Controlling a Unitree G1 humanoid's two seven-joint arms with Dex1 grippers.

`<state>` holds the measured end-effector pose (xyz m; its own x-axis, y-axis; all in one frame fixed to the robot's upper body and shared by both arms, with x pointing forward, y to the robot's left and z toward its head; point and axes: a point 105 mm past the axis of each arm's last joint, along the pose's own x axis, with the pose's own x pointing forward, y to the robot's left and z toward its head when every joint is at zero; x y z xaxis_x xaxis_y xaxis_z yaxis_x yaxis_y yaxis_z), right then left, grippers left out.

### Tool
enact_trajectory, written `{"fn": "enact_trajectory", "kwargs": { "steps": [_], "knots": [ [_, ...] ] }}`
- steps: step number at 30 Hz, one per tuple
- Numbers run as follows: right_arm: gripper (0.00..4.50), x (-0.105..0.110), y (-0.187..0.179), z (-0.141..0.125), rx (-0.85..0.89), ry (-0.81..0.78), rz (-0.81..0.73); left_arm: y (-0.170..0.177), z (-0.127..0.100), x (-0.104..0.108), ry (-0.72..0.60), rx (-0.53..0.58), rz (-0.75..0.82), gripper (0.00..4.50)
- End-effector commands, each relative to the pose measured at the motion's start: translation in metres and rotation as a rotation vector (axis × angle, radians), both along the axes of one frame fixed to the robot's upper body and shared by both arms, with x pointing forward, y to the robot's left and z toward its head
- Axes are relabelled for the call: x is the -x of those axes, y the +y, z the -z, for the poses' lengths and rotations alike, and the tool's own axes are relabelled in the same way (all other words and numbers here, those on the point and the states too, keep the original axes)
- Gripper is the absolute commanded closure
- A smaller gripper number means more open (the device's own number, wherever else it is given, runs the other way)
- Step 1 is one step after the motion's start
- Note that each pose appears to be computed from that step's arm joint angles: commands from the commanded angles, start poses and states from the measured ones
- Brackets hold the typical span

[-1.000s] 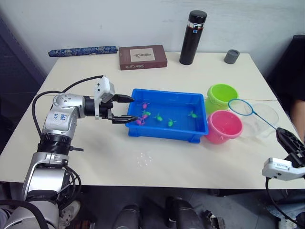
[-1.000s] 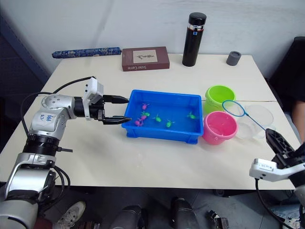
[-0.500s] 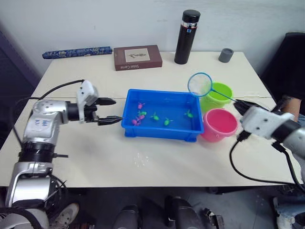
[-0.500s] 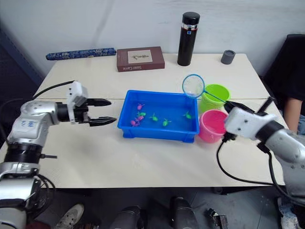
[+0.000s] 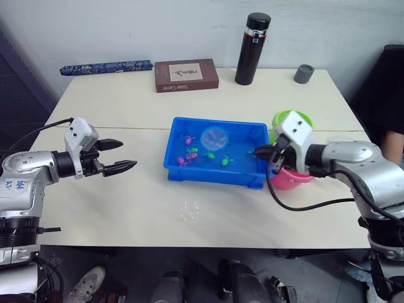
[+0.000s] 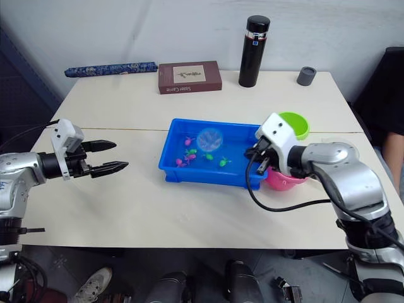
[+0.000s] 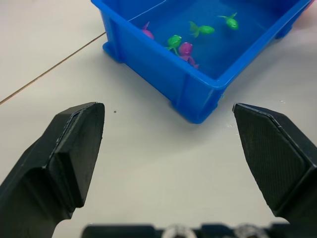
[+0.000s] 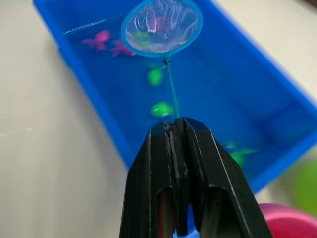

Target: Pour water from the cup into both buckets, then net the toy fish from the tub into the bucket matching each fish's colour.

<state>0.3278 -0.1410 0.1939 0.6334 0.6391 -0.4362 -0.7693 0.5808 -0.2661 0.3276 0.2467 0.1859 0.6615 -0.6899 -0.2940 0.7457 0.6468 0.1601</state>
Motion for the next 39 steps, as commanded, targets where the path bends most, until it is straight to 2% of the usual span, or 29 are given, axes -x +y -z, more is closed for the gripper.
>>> {"fn": "enact_trajectory", "kwargs": {
  "steps": [1, 13, 25, 39],
  "knots": [
    [4.50, -0.002, 0.004, -0.005, 0.017, 0.003, -0.006, -0.003, -0.015, 0.005, -0.056, 0.003, 0.001, 0.04],
    [4.50, -0.005, 0.003, 0.009, 0.117, 0.059, -0.022, -0.009, -0.013, 0.008, -0.057, 0.009, -0.001, 0.04],
    [4.50, -0.016, -0.006, 0.020, 0.280, 0.045, -0.042, -0.009, -0.011, 0.014, -0.062, 0.020, -0.010, 0.04],
    [4.50, -0.022, 0.005, 0.027, 0.286, 0.045, -0.057, -0.008, -0.014, 0.016, -0.072, 0.016, -0.015, 0.04]
  ]
}}
